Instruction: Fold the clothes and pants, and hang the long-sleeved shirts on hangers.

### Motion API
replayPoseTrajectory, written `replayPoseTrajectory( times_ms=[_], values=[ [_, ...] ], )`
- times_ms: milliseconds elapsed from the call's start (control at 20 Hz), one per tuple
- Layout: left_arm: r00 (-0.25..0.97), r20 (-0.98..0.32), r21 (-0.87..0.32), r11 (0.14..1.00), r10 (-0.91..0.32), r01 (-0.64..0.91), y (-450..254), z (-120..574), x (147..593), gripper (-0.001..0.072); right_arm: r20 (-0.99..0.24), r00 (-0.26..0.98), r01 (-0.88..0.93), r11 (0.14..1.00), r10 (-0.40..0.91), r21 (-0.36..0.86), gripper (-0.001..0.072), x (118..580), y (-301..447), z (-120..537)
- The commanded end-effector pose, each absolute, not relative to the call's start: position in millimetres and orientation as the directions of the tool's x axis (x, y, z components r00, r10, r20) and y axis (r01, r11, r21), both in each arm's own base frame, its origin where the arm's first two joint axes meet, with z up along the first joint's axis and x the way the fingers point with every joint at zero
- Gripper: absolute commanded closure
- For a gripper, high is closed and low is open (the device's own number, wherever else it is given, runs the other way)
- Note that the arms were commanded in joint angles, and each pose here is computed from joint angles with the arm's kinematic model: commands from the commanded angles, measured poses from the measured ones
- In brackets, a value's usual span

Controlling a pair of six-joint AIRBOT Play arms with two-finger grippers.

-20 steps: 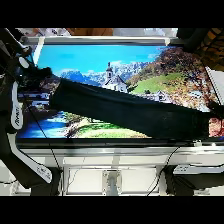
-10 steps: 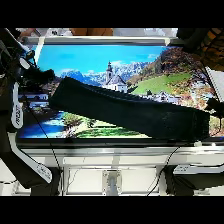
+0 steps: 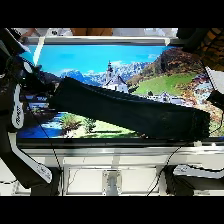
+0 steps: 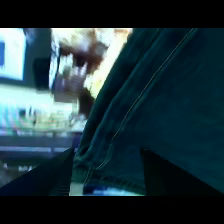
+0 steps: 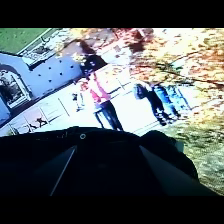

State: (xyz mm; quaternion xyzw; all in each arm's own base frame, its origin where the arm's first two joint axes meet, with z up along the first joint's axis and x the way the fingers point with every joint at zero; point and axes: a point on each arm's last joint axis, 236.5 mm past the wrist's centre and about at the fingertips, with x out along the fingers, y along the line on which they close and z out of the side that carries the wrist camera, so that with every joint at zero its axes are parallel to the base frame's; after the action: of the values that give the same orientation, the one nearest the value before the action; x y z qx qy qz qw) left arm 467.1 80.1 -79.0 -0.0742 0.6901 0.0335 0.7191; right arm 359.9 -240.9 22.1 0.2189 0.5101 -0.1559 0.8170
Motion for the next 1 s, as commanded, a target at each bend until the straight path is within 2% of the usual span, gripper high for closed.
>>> replayPoseTrajectory(
  times_ms=[0,200,250,300,500,600,800,900,950],
  values=[
    [-0.079,-0.995,-0.057,0.990,-0.068,-0.131,70,-103,434,0.0273,-0.902,0.432,0.439,0.878,-0.019,0.192,0.0270,354,-232,34],
    [-0.089,-0.994,-0.058,0.990,-0.070,-0.126,69,-104,429,0.0599,-0.917,0.399,0.432,0.878,0.018,0.206,0.0270,346,-223,31],
    [-0.078,-0.995,-0.057,0.990,-0.067,-0.126,70,-99,430,0.0662,-0.920,0.390,0.431,0.878,0.027,0.209,0.0270,344,-221,31],
    [-0.063,-0.996,-0.056,0.991,-0.064,-0.124,70,-92,432,0.0682,-0.923,0.384,0.430,0.878,0.035,0.212,0.0270,342,-219,30],
    [-0.025,-1.000,0.005,0.993,0.002,-0.120,86,-55,426,0.0683,-0.932,0.356,0.425,0.877,0.065,0.223,0.0270,336,-212,28],
    [-0.068,-0.997,0.046,0.991,0.038,-0.125,98,-40,409,0.0683,-0.935,0.348,0.424,0.877,0.074,0.227,0.0271,334,-210,27],
    [-0.197,-0.980,0.039,0.986,0.006,-0.165,105,-30,371,0.0683,-0.939,0.331,0.421,0.876,0.091,0.233,0.0271,330,-206,26],
    [-0.200,-0.980,0.038,0.983,0.001,-0.177,110,-37,368,0.0677,-0.941,0.326,0.421,0.876,0.097,0.236,0.0270,329,-204,26],
    [-0.207,-0.978,0.037,0.984,0.000,-0.177,110,-42,365,0.0581,-0.941,0.323,0.420,0.876,0.099,0.237,0.0271,328,-204,26]
  ],
)
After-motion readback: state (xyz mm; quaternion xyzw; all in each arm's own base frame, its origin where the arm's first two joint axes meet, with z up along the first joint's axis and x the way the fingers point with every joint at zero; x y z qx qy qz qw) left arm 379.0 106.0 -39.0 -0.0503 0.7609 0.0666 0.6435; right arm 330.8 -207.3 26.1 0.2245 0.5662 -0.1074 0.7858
